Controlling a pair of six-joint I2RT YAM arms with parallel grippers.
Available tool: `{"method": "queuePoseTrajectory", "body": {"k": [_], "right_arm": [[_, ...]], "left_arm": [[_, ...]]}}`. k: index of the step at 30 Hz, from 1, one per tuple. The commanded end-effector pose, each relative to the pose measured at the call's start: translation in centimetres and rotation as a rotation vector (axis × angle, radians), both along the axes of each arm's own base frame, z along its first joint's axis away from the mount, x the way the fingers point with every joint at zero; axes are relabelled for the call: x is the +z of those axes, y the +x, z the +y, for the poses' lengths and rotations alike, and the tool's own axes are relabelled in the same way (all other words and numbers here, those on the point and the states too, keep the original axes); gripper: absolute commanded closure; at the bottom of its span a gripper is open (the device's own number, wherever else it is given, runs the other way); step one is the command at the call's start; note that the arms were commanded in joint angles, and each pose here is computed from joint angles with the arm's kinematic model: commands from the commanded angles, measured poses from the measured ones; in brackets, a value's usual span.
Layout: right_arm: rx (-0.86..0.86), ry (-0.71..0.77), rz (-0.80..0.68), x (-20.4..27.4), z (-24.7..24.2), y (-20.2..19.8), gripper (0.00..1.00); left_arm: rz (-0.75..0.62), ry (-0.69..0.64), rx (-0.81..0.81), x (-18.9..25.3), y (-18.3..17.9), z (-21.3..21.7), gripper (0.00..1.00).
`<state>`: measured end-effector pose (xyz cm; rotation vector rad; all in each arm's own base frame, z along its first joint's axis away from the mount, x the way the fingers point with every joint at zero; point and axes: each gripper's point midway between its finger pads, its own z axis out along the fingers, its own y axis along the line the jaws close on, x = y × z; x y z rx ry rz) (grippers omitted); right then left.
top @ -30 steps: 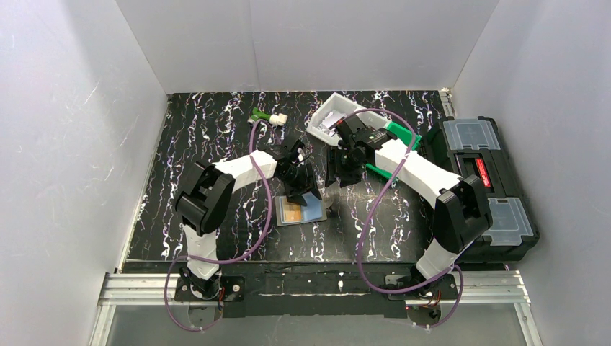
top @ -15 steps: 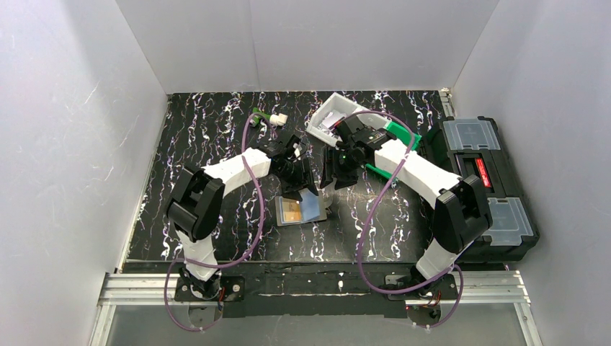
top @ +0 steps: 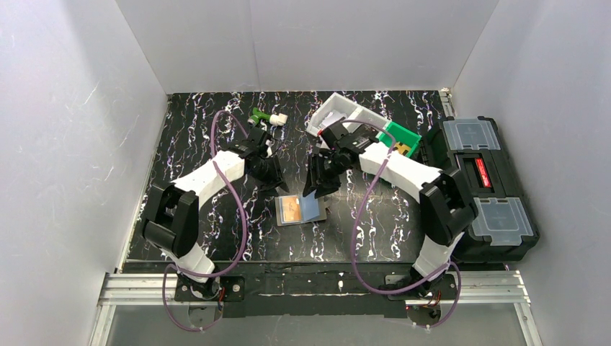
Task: Take the credit cards out of the card holder
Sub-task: Remove the credit card from the card holder.
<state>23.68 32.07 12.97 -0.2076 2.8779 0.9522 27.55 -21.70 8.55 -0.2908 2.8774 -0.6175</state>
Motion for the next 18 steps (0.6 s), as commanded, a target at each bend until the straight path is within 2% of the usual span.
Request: {"method": "queuePoseTrajectory", "body": {"k": [1,9,18], "right_arm": [[0.029,0.1,0.032,0.7,2.8,0.5,0.5],[0.043,0.098,0.111,-2.8,4.0,0.6,0.54],[0.032,0.063,0.163,-6.7,4.0,0.5,0.6]], "left_arm": [[0.035,0.059,-0.017,-0.8,-2.0,2.1,0.63],[0.07,0.032,-0.033,-2.7,-2.4,1.5,0.84],[0.12,0.062,-0.039,-4.8,-2.6,1.7,0.91]]}}
